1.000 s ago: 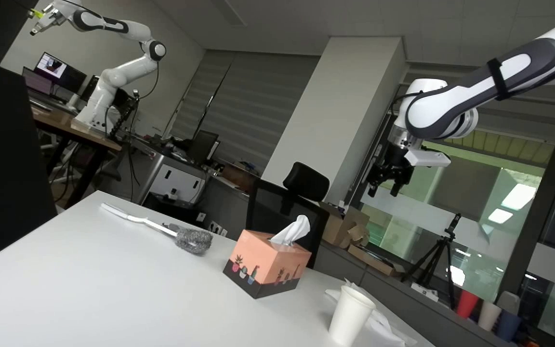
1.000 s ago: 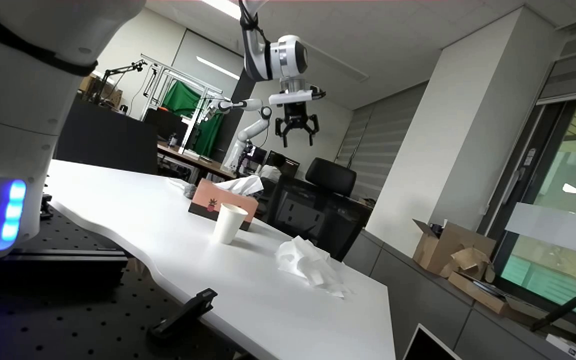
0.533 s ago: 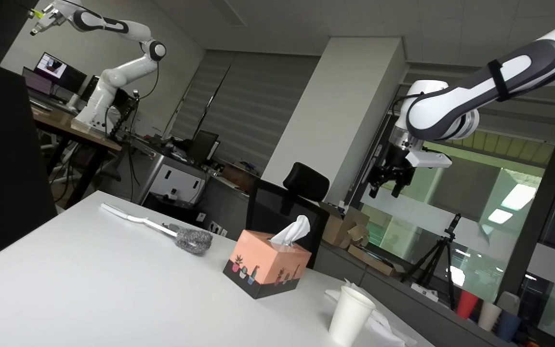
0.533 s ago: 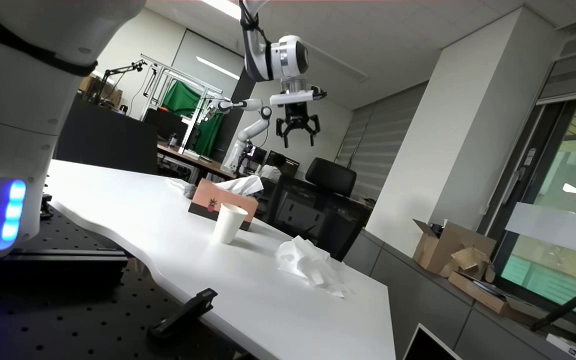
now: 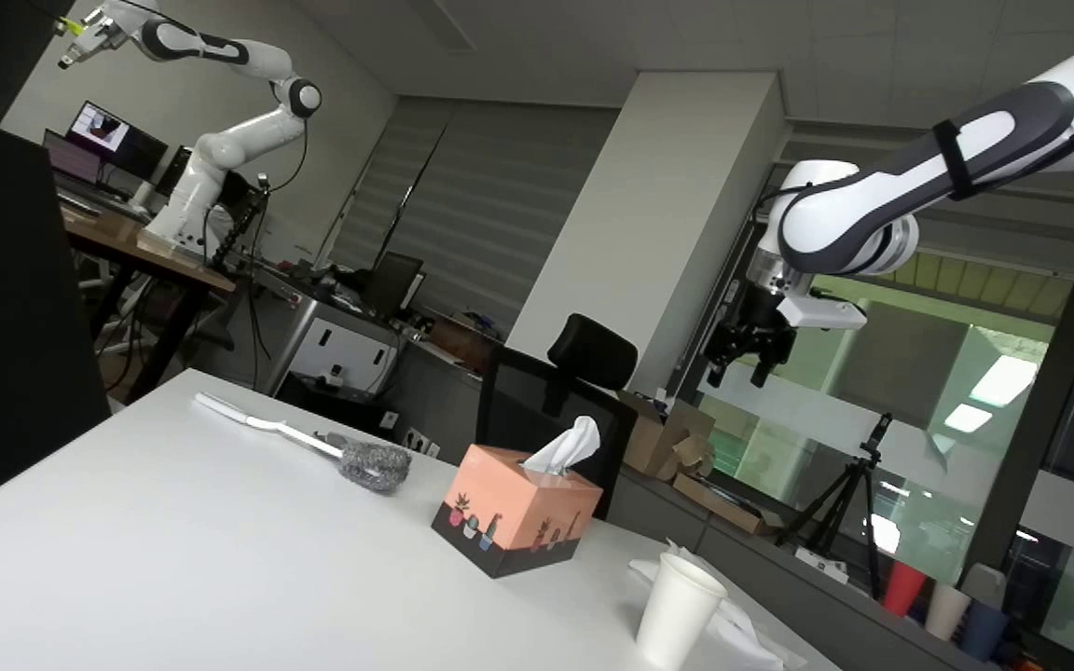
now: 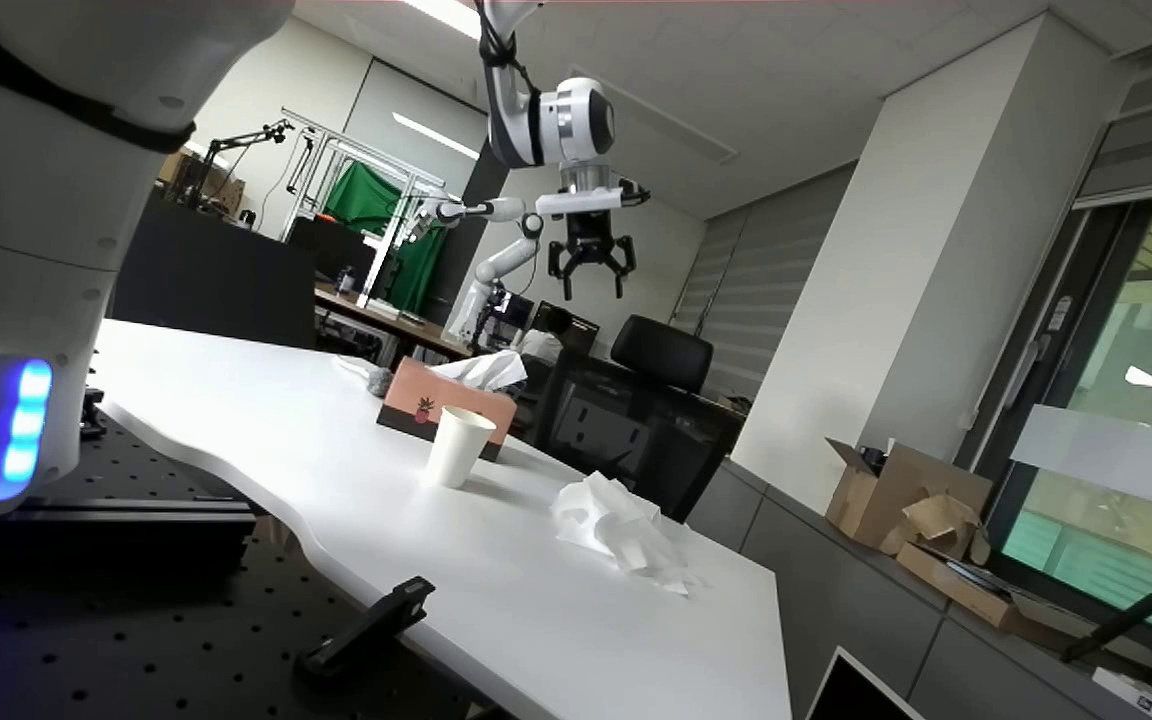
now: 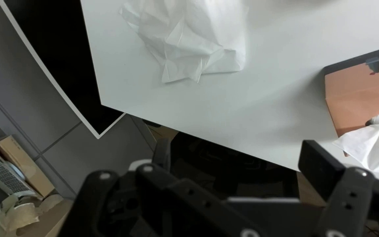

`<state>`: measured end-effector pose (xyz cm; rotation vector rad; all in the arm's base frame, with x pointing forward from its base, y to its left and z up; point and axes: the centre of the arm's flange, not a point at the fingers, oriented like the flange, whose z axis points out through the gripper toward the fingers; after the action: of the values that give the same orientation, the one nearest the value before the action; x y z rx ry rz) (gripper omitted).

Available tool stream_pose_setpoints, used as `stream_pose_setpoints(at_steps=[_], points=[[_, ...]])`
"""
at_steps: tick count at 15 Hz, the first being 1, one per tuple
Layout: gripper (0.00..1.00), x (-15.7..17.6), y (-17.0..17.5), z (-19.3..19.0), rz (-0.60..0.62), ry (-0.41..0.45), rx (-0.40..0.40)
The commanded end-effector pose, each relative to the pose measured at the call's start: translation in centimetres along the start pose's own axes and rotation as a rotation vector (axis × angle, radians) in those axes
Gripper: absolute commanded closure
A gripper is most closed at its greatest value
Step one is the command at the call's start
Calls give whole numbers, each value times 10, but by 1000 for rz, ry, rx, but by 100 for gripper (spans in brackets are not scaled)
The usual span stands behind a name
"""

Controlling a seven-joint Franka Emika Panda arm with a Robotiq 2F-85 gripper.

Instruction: Remove three tissue pieces from the tissue box and put them on the table

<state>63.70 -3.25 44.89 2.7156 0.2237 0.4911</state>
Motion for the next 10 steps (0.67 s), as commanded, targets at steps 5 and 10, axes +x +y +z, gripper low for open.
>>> stream_pose_setpoints(at_steps=[5, 10], points=[[0, 74, -52, 53, 284, -148, 54], [0, 97, -94, 79, 213, -131, 130]])
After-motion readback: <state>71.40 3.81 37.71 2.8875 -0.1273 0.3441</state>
